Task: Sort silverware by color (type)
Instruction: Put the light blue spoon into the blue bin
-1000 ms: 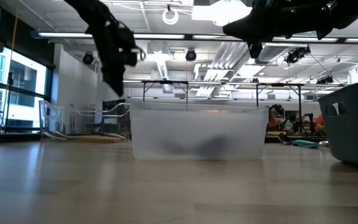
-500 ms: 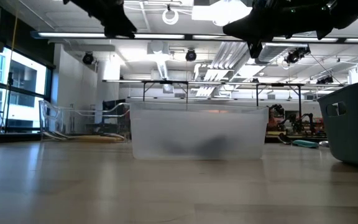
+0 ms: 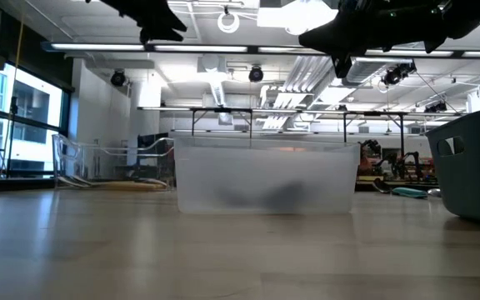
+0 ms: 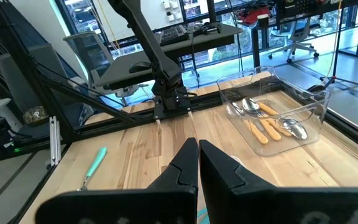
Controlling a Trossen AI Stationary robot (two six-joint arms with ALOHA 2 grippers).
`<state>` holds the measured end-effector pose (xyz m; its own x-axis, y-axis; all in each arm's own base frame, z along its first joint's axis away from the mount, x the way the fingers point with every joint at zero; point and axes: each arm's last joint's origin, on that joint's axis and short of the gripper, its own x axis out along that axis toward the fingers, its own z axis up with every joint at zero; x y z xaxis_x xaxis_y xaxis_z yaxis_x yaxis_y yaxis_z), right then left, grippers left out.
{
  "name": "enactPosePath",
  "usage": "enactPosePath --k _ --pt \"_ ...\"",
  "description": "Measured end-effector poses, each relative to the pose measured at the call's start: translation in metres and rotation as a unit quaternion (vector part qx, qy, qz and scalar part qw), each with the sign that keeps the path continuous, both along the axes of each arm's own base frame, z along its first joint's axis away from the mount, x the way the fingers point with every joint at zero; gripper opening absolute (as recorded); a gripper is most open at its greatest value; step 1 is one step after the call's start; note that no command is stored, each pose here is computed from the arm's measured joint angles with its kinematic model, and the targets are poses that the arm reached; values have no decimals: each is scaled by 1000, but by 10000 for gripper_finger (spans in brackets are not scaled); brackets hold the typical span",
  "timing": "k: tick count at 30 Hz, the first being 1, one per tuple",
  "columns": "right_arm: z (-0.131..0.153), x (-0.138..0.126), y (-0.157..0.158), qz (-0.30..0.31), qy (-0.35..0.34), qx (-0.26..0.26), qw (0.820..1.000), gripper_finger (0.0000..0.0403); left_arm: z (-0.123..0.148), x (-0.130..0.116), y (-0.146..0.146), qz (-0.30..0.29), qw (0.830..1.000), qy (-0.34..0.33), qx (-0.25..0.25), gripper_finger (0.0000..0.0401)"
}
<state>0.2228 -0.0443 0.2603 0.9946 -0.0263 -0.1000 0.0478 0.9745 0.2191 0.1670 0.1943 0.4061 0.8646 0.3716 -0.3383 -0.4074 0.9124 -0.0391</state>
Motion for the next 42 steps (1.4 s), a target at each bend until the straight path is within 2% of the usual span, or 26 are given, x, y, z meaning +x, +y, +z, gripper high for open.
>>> enactPosePath --k 4,11,15,20,27,32,38,42 --pt "0 0 0 0 0 0 1000 0 2 11 -11 -25 999 -17 -24 186" --pt "0 0 0 0 0 -1 1000 0 15 40 -52 -100 993 -63 -16 186" --pt "0 0 0 0 0 -1 1000 0 12 52 -82 -125 982 -142 7 186" --pt "0 0 0 0 0 -1 1000 0 -20 48 -119 -124 968 -219 7 186" --pt "0 0 0 0 0 -1 1000 0 -66 19 -153 -111 960 -259 4 186" --pt "0 0 0 -1 -1 0 1000 0 -101 4 -162 -98 960 -264 -2 186" --pt "0 0 0 -1 -1 9 1000 0 -144 0 -165 -95 961 -258 -26 186" --pt "0 0 0 -2 -1 12 1000 0 -163 -3 -165 -92 962 -251 -48 186"
